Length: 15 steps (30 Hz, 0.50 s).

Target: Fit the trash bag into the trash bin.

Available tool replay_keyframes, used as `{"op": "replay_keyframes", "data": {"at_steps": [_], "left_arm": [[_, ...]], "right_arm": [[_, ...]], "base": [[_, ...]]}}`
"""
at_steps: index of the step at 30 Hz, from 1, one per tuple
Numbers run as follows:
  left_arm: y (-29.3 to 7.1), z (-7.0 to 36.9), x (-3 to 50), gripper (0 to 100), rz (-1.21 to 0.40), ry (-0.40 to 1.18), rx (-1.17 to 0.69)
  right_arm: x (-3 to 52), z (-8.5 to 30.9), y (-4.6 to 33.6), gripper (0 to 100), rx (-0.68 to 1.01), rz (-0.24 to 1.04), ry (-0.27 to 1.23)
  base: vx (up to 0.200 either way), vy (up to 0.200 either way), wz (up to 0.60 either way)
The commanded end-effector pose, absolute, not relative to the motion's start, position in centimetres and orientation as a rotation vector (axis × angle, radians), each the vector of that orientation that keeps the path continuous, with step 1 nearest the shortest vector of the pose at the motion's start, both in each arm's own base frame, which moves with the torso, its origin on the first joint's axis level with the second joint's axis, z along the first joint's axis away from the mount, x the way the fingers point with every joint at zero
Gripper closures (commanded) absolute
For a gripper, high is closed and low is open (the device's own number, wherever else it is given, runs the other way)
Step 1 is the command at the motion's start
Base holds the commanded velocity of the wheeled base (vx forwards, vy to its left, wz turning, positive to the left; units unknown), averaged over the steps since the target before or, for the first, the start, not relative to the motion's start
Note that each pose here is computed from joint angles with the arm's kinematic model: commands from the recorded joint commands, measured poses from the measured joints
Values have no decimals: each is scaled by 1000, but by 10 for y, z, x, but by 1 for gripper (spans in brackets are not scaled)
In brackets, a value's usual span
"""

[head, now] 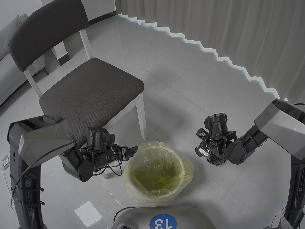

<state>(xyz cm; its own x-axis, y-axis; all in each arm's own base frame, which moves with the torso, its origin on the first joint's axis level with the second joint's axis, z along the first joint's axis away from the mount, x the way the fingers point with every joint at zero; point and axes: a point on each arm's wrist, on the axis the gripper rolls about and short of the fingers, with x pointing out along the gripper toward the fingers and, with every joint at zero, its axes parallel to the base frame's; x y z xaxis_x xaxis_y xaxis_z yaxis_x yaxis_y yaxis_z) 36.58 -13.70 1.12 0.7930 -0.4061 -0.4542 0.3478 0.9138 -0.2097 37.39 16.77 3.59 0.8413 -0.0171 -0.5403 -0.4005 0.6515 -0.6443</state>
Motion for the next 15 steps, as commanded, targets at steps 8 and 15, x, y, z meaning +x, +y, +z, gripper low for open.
{"op": "replay_keyframes", "data": {"at_steps": [8, 15], "left_arm": [[-140, -33, 397, 0, -382, 585, -74], [-136, -35, 411, 0, -365, 592, -35]], "right_arm": [[359, 43, 157, 0, -831, 213, 509], [356, 38, 151, 0, -830, 206, 517]], "base": [[0, 0, 0], [0, 0, 0]]}}
